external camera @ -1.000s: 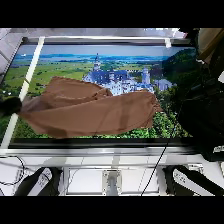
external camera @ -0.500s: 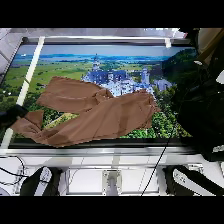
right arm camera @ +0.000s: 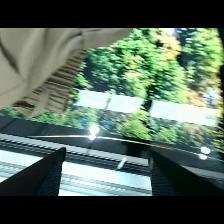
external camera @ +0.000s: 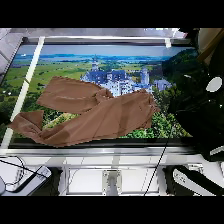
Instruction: Fold the clothes and pants, and hang the long-sleeved shirts on hangers.
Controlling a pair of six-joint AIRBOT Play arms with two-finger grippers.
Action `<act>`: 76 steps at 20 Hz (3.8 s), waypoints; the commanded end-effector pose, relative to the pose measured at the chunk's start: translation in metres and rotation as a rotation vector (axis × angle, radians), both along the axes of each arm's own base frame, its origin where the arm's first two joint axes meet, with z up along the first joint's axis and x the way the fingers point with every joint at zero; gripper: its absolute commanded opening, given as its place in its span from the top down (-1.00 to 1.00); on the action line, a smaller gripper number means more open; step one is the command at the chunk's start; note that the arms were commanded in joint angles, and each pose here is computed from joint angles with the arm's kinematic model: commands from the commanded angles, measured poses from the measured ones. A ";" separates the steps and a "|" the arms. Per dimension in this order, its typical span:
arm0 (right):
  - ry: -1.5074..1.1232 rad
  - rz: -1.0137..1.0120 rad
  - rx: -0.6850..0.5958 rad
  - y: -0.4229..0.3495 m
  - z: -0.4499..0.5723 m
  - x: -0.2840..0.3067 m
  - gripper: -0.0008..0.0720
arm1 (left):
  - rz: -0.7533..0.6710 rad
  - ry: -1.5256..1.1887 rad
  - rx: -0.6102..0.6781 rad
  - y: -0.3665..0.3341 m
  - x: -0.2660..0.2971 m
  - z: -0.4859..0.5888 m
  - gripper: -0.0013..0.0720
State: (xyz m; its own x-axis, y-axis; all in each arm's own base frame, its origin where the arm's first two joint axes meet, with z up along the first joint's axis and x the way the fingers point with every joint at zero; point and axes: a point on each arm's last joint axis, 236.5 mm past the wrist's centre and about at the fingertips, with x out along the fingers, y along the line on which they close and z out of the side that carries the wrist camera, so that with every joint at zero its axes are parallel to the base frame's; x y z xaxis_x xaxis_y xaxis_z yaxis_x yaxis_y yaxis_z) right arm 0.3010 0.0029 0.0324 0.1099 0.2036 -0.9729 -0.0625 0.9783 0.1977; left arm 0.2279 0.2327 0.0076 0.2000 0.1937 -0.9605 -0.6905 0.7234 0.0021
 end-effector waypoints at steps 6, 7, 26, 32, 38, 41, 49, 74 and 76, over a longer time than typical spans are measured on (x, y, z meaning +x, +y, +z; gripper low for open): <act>-0.030 -0.022 0.211 0.047 0.010 0.008 -0.52 | 0.194 -0.092 -0.099 0.045 0.021 -0.065 -0.79; -0.032 -0.025 0.226 0.050 0.011 0.009 -0.52 | 0.214 -0.131 -0.118 0.045 0.032 -0.069 -0.79; -0.061 -0.116 0.252 0.052 0.015 0.022 -0.52 | -0.157 -0.498 0.141 0.022 0.192 0.101 0.95; -0.157 -0.151 0.238 0.045 0.018 0.045 -0.52 | -0.312 -0.495 0.132 -0.051 0.290 0.066 0.95; -0.189 -0.162 0.233 0.043 0.020 0.052 -0.52 | -0.289 -0.448 0.087 -0.053 0.307 0.031 -0.96; -0.161 -0.151 0.237 0.045 0.019 0.046 -0.52 | -0.252 -0.441 0.166 -0.019 0.275 0.071 -0.96; -0.112 -0.121 0.213 0.043 0.014 0.033 -0.52 | 0.225 -0.207 -0.103 0.055 0.084 -0.024 -0.95; -0.197 -0.118 0.109 0.021 0.031 0.033 -0.52 | 0.091 -0.509 -0.302 -0.016 0.201 -0.078 0.94; -0.142 -0.121 0.029 0.005 0.026 0.010 -0.52 | 0.071 -0.528 -0.273 0.000 0.188 -0.052 0.94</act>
State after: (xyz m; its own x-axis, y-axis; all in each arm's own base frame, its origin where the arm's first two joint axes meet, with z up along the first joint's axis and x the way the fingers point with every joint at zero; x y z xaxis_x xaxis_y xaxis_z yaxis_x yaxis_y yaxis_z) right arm 0.3343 0.0339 0.0626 0.3193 0.3228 -0.8910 0.0068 0.9394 0.3428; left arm 0.4282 0.2226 -0.0669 0.6520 -0.0146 -0.7581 -0.6235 0.5585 -0.5470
